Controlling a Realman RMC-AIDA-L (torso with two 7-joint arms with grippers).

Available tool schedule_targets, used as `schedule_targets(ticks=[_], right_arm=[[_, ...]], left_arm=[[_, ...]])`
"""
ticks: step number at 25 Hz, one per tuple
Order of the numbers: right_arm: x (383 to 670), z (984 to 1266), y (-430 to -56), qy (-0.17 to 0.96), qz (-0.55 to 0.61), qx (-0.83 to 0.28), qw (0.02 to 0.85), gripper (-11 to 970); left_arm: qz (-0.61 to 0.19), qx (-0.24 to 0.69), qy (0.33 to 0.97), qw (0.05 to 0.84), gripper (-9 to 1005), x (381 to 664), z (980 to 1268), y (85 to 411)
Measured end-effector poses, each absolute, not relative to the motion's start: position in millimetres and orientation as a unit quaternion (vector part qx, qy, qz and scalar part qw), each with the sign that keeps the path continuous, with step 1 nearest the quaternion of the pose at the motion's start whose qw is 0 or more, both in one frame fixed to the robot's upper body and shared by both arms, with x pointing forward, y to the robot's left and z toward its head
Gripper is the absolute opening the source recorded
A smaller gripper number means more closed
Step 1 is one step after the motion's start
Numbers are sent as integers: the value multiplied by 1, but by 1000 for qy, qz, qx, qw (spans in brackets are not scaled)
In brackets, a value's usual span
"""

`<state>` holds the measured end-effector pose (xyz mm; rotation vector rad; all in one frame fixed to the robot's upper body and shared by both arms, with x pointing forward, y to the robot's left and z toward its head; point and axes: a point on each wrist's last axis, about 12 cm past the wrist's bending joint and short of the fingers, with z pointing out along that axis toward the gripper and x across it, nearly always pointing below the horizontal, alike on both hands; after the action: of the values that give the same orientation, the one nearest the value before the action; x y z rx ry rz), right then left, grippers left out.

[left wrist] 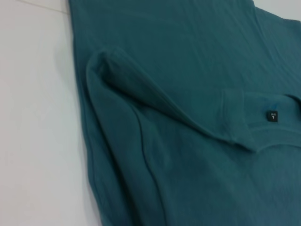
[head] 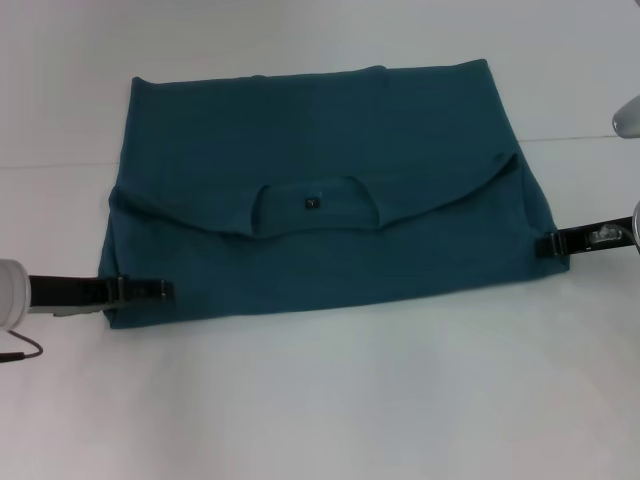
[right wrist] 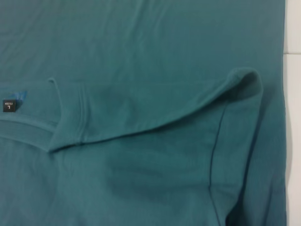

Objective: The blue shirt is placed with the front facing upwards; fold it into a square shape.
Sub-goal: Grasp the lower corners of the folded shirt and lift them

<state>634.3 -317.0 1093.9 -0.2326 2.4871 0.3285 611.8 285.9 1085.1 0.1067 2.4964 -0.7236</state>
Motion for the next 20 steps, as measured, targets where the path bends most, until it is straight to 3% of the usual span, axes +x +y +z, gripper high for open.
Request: schedule_targets(ticks=[13, 20], right_arm=[[634, 1094, -317, 940, 124, -88, 307, 27], [634, 1094, -317, 940, 124, -88, 306, 27]], left_arm=[[-272, 41, 926, 260, 887, 609, 1083, 285], [-273, 43, 926, 257, 686, 610, 1082, 282]])
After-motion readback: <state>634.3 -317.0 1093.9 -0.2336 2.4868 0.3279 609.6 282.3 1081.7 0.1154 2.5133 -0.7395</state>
